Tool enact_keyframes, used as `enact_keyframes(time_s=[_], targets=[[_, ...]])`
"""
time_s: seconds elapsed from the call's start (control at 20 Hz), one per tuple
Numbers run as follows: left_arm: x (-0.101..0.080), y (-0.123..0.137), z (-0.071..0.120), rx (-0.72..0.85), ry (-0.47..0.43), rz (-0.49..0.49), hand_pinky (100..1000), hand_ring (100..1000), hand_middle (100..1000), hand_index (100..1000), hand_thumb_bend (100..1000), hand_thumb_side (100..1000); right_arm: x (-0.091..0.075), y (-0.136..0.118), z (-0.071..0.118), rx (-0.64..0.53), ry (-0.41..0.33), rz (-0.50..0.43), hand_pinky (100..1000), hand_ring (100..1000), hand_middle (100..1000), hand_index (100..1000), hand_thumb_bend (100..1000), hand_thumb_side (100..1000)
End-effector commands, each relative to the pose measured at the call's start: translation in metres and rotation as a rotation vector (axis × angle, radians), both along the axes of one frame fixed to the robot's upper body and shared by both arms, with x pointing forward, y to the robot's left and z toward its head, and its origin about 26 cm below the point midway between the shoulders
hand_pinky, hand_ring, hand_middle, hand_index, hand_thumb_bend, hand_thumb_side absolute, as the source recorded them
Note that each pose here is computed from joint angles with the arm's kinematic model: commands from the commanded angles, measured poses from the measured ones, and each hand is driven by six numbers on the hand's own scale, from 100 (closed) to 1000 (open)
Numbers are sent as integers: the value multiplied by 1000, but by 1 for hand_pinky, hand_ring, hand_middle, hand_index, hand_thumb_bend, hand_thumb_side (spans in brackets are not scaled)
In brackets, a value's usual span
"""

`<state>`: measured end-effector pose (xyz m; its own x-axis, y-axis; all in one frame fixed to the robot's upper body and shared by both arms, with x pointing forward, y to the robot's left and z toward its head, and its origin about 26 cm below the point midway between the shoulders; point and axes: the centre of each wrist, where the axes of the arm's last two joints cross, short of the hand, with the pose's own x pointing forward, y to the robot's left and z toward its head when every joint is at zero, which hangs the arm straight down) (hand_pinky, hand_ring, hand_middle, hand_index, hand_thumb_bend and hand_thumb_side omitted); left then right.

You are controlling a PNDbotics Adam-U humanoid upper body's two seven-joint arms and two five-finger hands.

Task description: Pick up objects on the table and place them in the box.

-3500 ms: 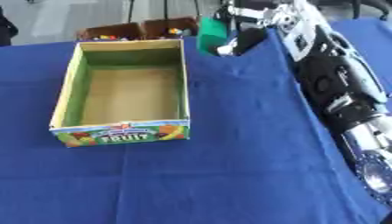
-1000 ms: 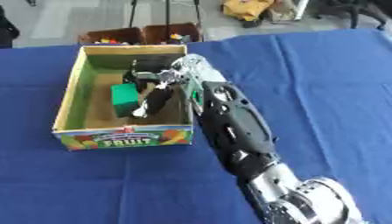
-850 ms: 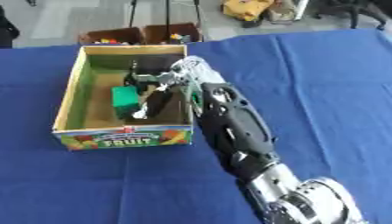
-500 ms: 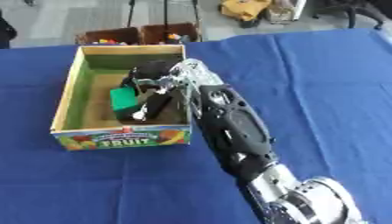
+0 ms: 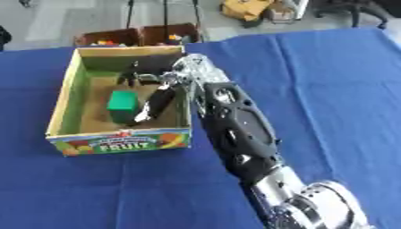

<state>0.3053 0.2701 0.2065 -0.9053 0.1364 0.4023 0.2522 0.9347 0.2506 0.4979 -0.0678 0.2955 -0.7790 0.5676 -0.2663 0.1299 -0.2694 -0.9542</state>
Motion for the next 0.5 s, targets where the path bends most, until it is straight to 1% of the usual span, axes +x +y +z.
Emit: enact_keyframes(time_s=[0.05, 0.3, 0.35, 0.45, 0.5], targets=[[-2, -1, 7, 5, -28, -7, 734, 748, 1000, 973, 100, 1000, -7, -6, 30, -134, -24, 113, 494, 709, 743, 974, 548, 718], [-3, 1, 7, 1, -29, -2, 734, 748, 1000, 973, 100, 1000, -16, -28, 60, -44, -134, 129, 487, 685, 722, 963, 533, 764], [-3, 1, 6, -1, -29, 0, 734, 748, 1000, 972, 100, 1000, -18, -34, 66, -23, -160, 134, 478, 664, 699, 957, 537, 784], [-3, 2, 6, -3, -28, 4, 734, 748, 1000, 972, 100, 1000, -22, -47, 76, 23, -214, 143, 472, 642, 677, 950, 542, 795], [-3, 2, 6, -5, -28, 5, 734, 748, 1000, 972, 100, 1000, -24, -54, 80, 48, -240, 145, 468, 629, 671, 942, 512, 838]])
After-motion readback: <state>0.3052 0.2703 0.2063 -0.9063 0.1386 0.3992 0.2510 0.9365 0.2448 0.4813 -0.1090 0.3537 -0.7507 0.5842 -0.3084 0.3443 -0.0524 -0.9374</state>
